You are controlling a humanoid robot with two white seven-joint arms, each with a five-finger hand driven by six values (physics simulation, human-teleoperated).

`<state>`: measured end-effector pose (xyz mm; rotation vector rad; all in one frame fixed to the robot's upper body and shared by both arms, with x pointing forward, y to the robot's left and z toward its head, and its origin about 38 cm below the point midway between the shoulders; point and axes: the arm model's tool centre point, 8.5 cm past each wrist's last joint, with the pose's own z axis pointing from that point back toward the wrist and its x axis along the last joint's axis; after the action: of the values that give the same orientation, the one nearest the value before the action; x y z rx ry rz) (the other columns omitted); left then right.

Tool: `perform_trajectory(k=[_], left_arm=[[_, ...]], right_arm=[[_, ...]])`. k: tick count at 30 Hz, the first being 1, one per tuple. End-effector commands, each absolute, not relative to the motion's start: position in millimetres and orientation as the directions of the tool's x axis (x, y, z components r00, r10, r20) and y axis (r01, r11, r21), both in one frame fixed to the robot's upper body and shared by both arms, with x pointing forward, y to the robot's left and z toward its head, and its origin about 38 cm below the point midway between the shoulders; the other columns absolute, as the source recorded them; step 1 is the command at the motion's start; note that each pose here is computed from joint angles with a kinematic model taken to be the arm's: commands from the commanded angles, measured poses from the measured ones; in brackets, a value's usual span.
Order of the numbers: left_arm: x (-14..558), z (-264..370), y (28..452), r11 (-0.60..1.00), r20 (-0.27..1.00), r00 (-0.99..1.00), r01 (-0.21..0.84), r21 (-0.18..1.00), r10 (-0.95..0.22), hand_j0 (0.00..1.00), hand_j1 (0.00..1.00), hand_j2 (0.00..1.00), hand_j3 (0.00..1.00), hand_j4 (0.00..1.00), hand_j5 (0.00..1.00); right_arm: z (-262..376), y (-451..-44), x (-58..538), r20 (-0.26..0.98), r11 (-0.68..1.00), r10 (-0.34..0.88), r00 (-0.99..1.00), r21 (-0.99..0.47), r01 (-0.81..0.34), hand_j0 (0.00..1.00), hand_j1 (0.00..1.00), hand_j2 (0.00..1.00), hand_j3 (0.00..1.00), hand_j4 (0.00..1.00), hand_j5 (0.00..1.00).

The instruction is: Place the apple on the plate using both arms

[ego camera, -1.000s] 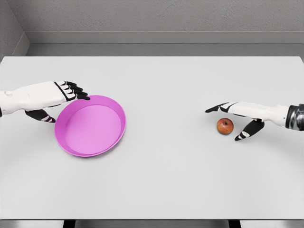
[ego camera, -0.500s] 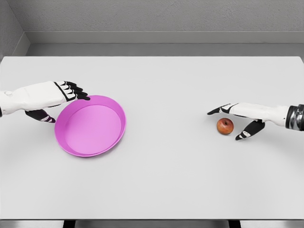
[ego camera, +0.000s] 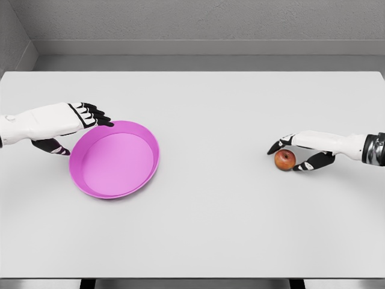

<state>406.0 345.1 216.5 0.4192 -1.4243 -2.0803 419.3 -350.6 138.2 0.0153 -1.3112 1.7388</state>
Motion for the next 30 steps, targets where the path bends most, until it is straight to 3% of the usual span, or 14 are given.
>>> perform_trajectory(k=[1,12,18,21,22,23,24,26,30], left_arm=[[406.2,217.3,345.6,-0.258,0.067,-0.782,0.284,0.923,-0.62,1.0,1.0,1.0,1.0,1.0,1.0],[406.4,217.8,345.7,-0.257,0.066,-0.782,0.283,0.924,-0.62,1.0,1.0,1.0,1.0,1.0,1.0],[406.4,217.8,345.7,-0.257,0.066,-0.782,0.283,0.924,-0.62,1.0,1.0,1.0,1.0,1.0,1.0],[406.2,217.3,345.6,-0.258,0.067,-0.782,0.284,0.923,-0.62,1.0,1.0,1.0,1.0,1.0,1.0],[406.4,217.8,345.7,-0.257,0.066,-0.782,0.283,0.924,-0.62,1.0,1.0,1.0,1.0,1.0,1.0],[406.4,217.8,345.7,-0.257,0.066,-0.782,0.283,0.924,-0.62,1.0,1.0,1.0,1.0,1.0,1.0],[406.4,217.8,345.7,-0.257,0.066,-0.782,0.283,0.924,-0.62,1.0,1.0,1.0,1.0,1.0,1.0],[406.2,217.3,345.6,-0.258,0.067,-0.782,0.284,0.924,-0.62,1.0,1.0,1.0,1.0,1.0,1.0],[406.4,217.8,345.7,-0.257,0.066,-0.782,0.283,0.924,-0.62,1.0,1.0,1.0,1.0,1.0,1.0]], right_arm=[[137.5,-349.8,418.8,0.511,0.004,0.646,-0.567,-0.745,-0.667,0.66,0.66,0.66,0.66,0.66,0.66],[160.0,-328.9,426.1,0.552,0.057,0.574,-0.604,-0.763,-0.644,0.54,0.54,0.54,0.54,0.54,0.54],[214.2,-200.5,423.6,0.51,-0.013,0.271,-0.816,-0.846,-0.533,0.54,0.54,0.54,0.54,0.54,0.54],[222.5,-192.5,426.9,0.503,-0.005,0.261,-0.824,-0.853,-0.522,0.55,0.55,0.55,0.55,0.55,0.55],[222.0,-200.4,429.8,0.503,0.005,0.279,-0.818,-0.853,-0.522,0.61,0.61,0.61,0.61,0.61,0.61],[227.5,-210.1,433.9,0.496,0.029,0.298,-0.816,-0.859,-0.511,0.77,0.77,0.77,0.77,0.77,0.77],[228.0,-232.8,439.3,0.492,0.051,0.352,-0.796,-0.86,-0.508,1.0,1.0,1.0,1.0,1.0,1.0],[229.6,-280.6,445.0,0.486,0.094,0.447,-0.751,-0.86,-0.501,1.0,1.0,1.0,1.0,1.0,1.0],[217.9,-317.3,456.4,0.518,0.165,0.528,-0.673,-0.84,-0.517,1.0,1.0,1.0,1.0,1.0,1.0]])
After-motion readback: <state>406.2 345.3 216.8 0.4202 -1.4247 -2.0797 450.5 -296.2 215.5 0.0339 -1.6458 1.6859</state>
